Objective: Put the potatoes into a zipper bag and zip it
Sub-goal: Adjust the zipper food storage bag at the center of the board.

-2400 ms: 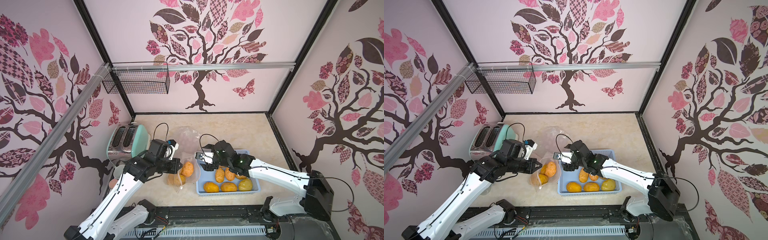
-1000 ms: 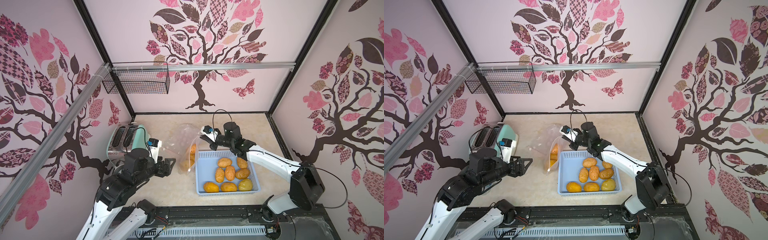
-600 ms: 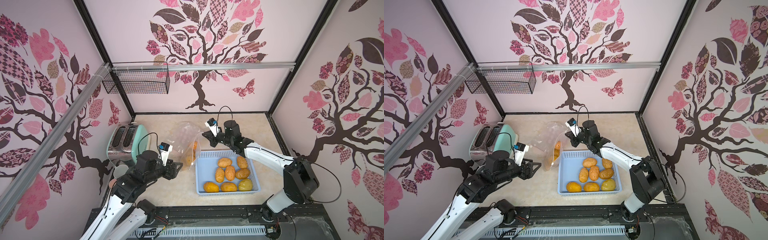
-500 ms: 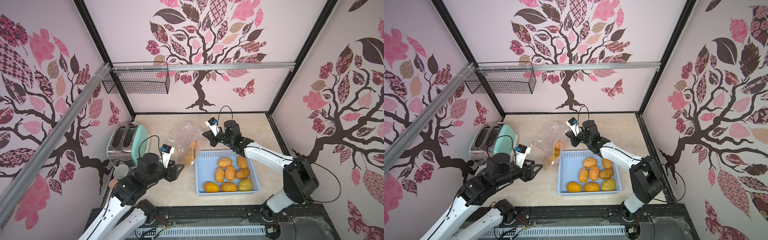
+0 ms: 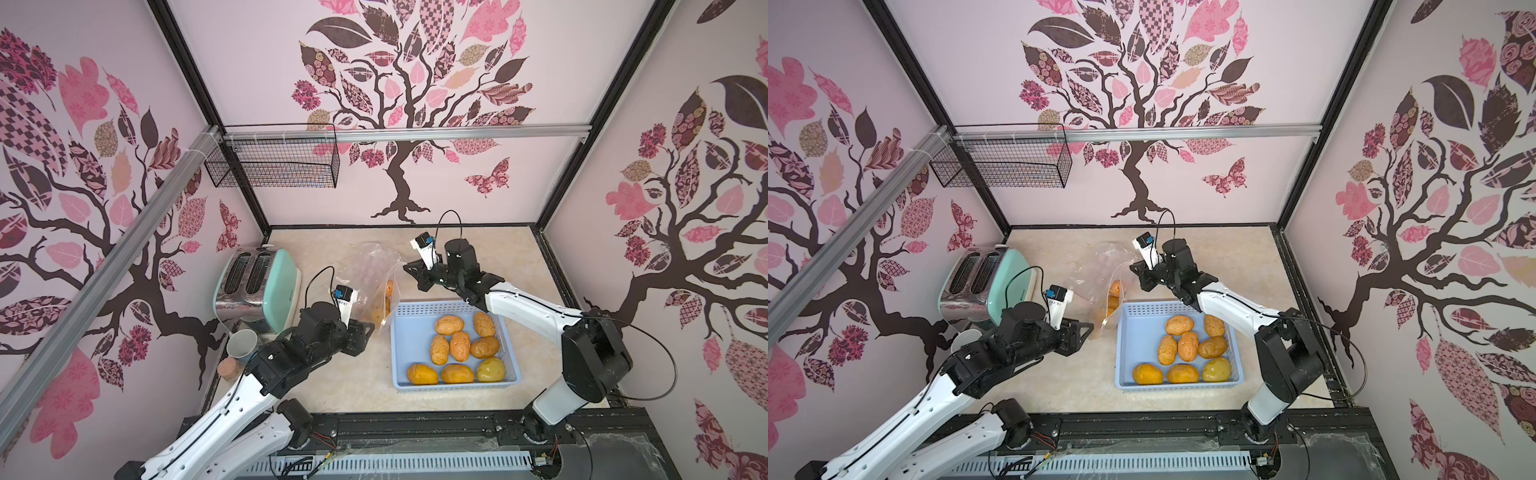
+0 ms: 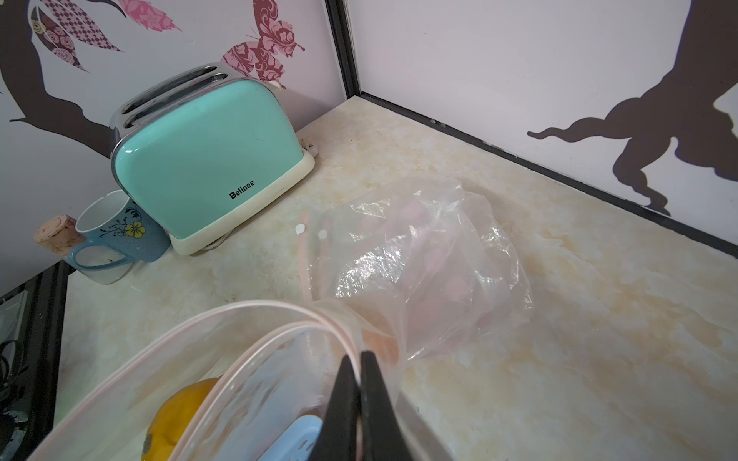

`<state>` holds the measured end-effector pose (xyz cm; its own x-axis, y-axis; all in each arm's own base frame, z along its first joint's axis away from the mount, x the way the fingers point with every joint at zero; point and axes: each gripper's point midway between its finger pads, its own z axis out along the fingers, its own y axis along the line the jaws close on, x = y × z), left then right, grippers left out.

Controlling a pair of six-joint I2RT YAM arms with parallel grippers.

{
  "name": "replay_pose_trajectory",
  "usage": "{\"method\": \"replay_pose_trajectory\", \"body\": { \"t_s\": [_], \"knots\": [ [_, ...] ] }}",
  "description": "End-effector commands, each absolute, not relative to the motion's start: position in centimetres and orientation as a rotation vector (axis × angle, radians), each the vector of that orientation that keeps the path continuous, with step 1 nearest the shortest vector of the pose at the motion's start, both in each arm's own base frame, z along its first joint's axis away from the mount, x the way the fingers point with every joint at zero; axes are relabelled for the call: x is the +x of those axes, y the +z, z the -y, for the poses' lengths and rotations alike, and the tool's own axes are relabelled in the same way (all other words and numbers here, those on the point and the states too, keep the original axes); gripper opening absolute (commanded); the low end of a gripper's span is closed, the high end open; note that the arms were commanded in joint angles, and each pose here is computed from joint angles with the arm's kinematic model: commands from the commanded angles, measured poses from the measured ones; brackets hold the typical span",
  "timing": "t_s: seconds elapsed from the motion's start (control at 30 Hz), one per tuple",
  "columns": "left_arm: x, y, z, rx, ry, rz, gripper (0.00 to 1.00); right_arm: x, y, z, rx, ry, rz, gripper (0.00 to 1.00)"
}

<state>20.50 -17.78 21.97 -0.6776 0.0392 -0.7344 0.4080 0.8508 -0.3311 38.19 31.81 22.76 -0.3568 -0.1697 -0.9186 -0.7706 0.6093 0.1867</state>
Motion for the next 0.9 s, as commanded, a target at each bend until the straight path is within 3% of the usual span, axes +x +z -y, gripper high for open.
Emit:
{"method": "replay_pose_trajectory", "body": {
  "t_s": [0.0,0.2,0.4,0.73,0.87],
  "knots": [
    [21.0,24.0,19.2,0.277,-0.726,-2.173,0.53,38.8,23.1,-32.0,-0.740,0.783,-1.877,0.00],
    [19.9,22.3,22.4,0.482,-0.688,-2.194,0.50,39.1,22.6,-31.9,-0.744,0.760,-1.896,0.00],
    [20.8,20.9,21.0,0.497,-0.323,-2.268,0.48,39.0,21.9,-32.0,-0.759,0.760,-1.919,0.00],
    [21.8,20.4,20.8,0.465,-0.270,-2.239,0.33,38.7,21.4,-32.1,-0.780,0.765,-1.926,0.00],
    [21.7,20.6,21.3,0.492,-0.296,-2.228,0.21,38.7,21.1,-31.9,-0.784,0.752,-1.936,0.00]
  ]
}}
